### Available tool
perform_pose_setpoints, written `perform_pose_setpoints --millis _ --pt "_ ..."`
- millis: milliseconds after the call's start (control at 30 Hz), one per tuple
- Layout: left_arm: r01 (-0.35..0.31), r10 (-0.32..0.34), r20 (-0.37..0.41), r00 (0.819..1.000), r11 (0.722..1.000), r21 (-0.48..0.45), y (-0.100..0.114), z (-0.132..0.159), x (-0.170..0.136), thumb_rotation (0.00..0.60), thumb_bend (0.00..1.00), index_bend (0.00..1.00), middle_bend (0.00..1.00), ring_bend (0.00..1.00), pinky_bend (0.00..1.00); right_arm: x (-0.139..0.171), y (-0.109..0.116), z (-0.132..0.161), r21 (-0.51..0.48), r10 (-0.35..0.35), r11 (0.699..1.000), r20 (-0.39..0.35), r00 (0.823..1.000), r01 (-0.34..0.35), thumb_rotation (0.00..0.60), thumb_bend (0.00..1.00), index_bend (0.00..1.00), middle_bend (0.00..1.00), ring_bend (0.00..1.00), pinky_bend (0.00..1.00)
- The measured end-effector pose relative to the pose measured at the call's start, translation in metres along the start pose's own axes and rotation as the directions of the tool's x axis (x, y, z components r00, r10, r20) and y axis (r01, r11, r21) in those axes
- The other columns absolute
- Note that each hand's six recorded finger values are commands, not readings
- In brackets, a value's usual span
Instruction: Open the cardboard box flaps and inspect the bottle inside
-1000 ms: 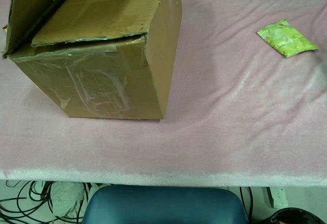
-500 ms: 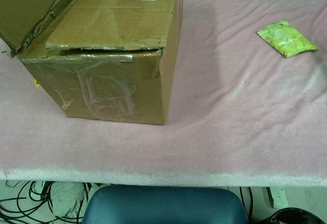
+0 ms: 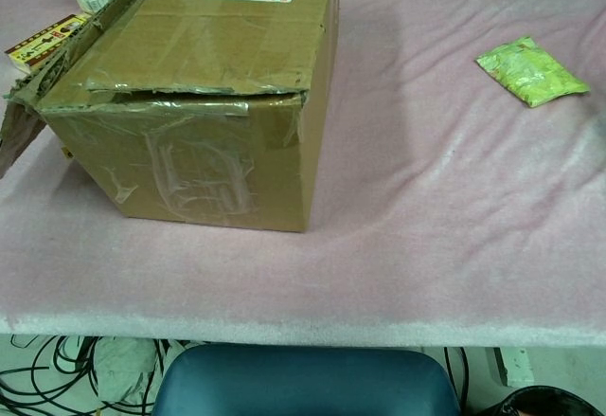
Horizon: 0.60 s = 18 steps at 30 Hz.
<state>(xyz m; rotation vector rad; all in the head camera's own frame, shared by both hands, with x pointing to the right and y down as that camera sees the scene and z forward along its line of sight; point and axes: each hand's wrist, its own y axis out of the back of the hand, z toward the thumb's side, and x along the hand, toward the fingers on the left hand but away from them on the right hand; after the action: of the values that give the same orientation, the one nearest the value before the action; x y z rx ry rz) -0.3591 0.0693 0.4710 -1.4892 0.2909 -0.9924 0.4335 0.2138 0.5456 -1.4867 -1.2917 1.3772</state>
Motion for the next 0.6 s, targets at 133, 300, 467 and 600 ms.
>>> perform_pose_setpoints --millis 133,300,467,600 --pt "-0.03 0.02 -0.102 0.995 0.994 -0.102 -0.014 -0.005 -0.024 0.6 0.19 0.03 0.06 0.07 0.13 0.0 0.002 0.004 0.002 0.001 1.0 -0.018 1.0 -0.001 0.6 0.22 0.0 0.0 0.04 0.22" --pt "-0.079 0.001 -0.254 0.967 0.952 -0.296 -0.047 0.009 -0.057 0.6 0.15 0.0 0.01 0.01 0.06 -0.001 0.008 0.012 0.011 -0.003 1.0 -0.056 0.998 0.004 0.6 0.22 0.0 0.0 0.04 0.22" --pt "-0.107 -0.066 -0.371 0.926 0.899 -0.425 -0.085 0.029 -0.085 0.6 0.15 0.0 0.0 0.01 0.05 -0.009 0.019 0.024 0.06 -0.017 0.998 -0.119 0.993 0.024 0.6 0.23 0.0 0.0 0.04 0.22" --pt "-0.133 -0.074 -0.426 0.902 0.89 -0.437 -0.101 0.031 -0.098 0.6 0.15 0.0 0.0 0.01 0.05 -0.023 0.028 0.04 0.115 -0.022 0.992 -0.192 0.981 0.045 0.6 0.25 0.0 0.0 0.04 0.22"
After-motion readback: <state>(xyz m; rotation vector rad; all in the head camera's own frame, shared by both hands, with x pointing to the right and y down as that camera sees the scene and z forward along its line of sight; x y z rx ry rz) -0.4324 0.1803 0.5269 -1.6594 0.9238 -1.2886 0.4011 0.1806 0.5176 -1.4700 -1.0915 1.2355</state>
